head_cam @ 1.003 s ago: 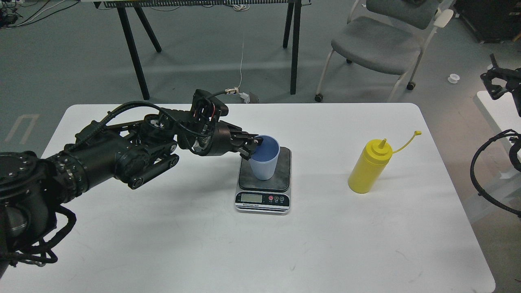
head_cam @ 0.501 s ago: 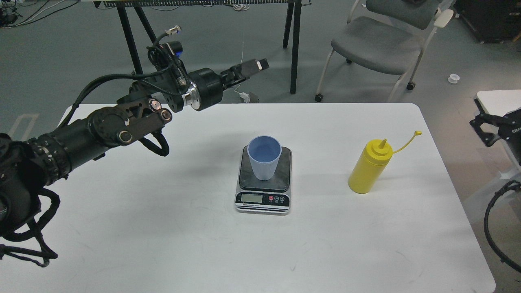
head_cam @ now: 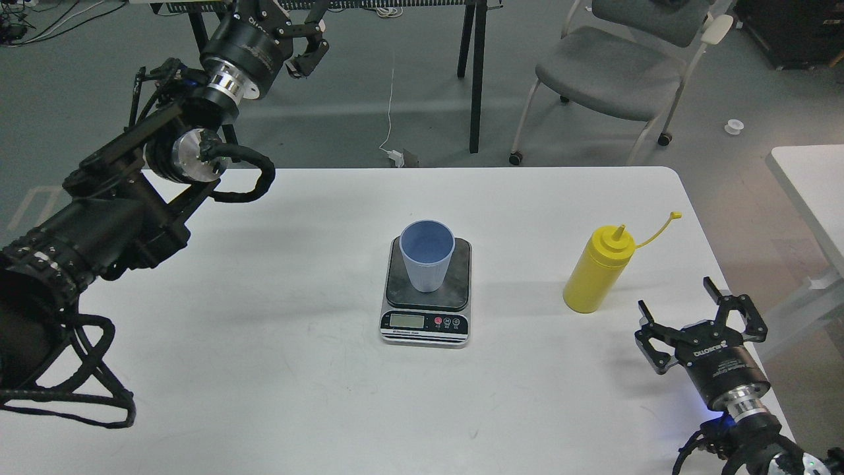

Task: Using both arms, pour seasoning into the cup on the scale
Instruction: 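Open the left gripper and lift the left arm away from the cup, then move the right gripper to the yellow squeeze bottle and grasp it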

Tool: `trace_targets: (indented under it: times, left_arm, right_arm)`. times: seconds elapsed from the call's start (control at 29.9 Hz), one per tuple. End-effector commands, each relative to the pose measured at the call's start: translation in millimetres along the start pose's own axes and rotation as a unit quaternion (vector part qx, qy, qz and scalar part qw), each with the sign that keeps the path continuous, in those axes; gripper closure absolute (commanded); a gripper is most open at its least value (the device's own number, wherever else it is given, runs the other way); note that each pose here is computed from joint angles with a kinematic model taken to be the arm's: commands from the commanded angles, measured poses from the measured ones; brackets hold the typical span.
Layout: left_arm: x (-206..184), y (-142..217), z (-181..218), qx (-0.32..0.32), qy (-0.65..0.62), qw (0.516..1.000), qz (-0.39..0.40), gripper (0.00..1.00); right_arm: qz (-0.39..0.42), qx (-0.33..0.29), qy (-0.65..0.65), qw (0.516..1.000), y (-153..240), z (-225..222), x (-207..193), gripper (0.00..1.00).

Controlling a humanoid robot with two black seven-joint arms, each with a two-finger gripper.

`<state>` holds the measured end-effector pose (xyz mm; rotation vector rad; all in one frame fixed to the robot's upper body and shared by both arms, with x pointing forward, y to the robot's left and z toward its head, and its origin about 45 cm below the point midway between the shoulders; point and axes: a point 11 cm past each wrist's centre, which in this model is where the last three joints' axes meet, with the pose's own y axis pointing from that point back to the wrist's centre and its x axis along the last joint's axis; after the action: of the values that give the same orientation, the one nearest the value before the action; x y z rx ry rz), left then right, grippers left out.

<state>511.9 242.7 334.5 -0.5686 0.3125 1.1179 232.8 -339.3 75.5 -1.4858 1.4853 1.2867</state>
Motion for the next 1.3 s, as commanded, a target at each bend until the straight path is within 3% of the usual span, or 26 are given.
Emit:
trace_targets:
  times: [0.0,0.23,1.27]
  left_arm:
    - [16,11,8,-0.017,0.046,0.999,0.009,0.00]
    - [21,15,9,-0.022,0.052,0.998,0.013,0.00]
    - [29,21,10,-0.016,0.037,0.999,0.022,0.00]
  right_arm:
    - [-0.003,-0.002,-0.035,0.999,-4,28,0,0.00]
    - [-0.008,0.006,-0.062,0.998,-24,48,-2,0.01]
    - [-0.007,0.034,-0.047,0.998,-99,47,-13,0.02]
